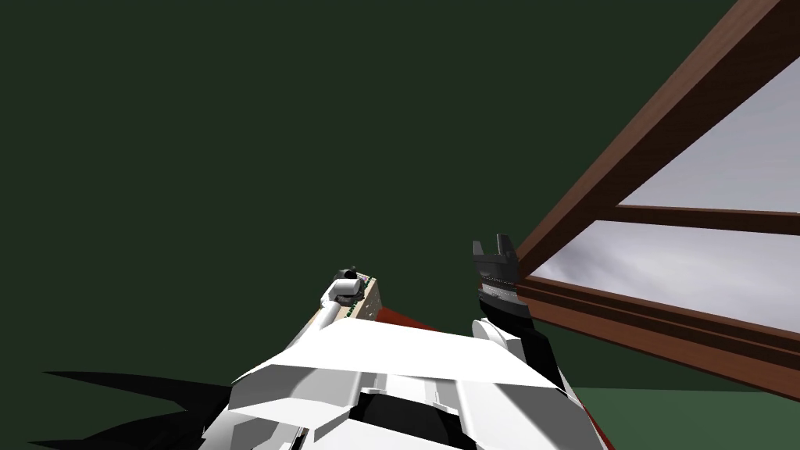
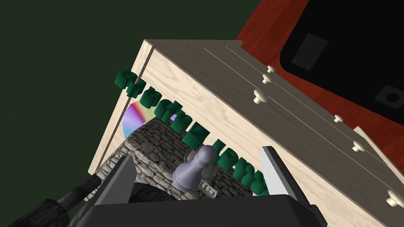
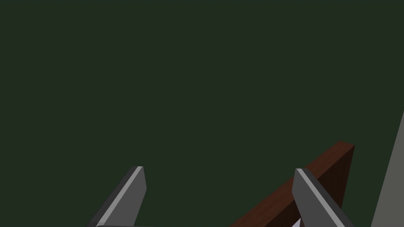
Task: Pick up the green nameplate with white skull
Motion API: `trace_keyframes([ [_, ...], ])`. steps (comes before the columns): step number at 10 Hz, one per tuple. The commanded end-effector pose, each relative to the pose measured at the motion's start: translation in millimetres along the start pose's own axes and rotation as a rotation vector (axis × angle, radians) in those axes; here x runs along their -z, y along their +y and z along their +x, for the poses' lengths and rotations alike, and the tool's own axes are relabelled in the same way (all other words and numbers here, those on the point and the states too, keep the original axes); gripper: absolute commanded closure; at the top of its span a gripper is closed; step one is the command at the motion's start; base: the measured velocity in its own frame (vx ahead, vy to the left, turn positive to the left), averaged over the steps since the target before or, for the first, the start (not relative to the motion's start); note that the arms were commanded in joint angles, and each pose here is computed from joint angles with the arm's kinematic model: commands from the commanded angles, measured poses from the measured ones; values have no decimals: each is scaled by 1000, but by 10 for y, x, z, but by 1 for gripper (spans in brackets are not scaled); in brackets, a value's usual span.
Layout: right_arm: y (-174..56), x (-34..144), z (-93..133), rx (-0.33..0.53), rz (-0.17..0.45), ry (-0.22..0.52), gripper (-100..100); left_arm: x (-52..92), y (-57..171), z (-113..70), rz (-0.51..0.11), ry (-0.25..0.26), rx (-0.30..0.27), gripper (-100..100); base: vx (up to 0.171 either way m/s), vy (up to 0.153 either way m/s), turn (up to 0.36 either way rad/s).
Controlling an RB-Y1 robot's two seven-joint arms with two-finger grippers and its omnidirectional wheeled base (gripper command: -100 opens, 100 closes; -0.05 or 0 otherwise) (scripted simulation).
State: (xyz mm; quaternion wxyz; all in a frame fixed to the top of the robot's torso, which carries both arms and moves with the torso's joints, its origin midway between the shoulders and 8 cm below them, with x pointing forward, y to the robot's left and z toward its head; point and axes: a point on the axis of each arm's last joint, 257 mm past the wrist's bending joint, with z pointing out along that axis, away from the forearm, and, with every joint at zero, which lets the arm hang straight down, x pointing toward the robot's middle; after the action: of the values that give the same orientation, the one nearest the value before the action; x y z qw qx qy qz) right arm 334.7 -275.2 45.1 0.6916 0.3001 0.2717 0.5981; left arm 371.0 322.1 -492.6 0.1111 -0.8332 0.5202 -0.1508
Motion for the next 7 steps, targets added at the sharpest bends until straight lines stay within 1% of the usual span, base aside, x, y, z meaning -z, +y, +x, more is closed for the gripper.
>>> trace_keyframes([
  [1, 0, 0, 0, 0, 0, 0, 0, 0, 0, 0, 0, 0, 0, 0, 0, 0, 0],
  [2, 0, 0, 0, 0, 0, 0, 0, -60, 35, -6, 0, 0, 0, -100, 16, 3, 1],
  [5, 0, 0, 0, 0, 0, 0, 0, -177, 116, -19, 0, 0, -1, -100, 36, 8, 1],
  [6, 0, 0, 0, 0, 0, 0, 0, -152, 106, -19, -2, -1, 0, -100, 16, 3, 0],
  [7, 0, 0, 0, 0, 0, 0, 0, -157, 106, -17, 0, 0, -1, 100, 0, 0, 0],
])
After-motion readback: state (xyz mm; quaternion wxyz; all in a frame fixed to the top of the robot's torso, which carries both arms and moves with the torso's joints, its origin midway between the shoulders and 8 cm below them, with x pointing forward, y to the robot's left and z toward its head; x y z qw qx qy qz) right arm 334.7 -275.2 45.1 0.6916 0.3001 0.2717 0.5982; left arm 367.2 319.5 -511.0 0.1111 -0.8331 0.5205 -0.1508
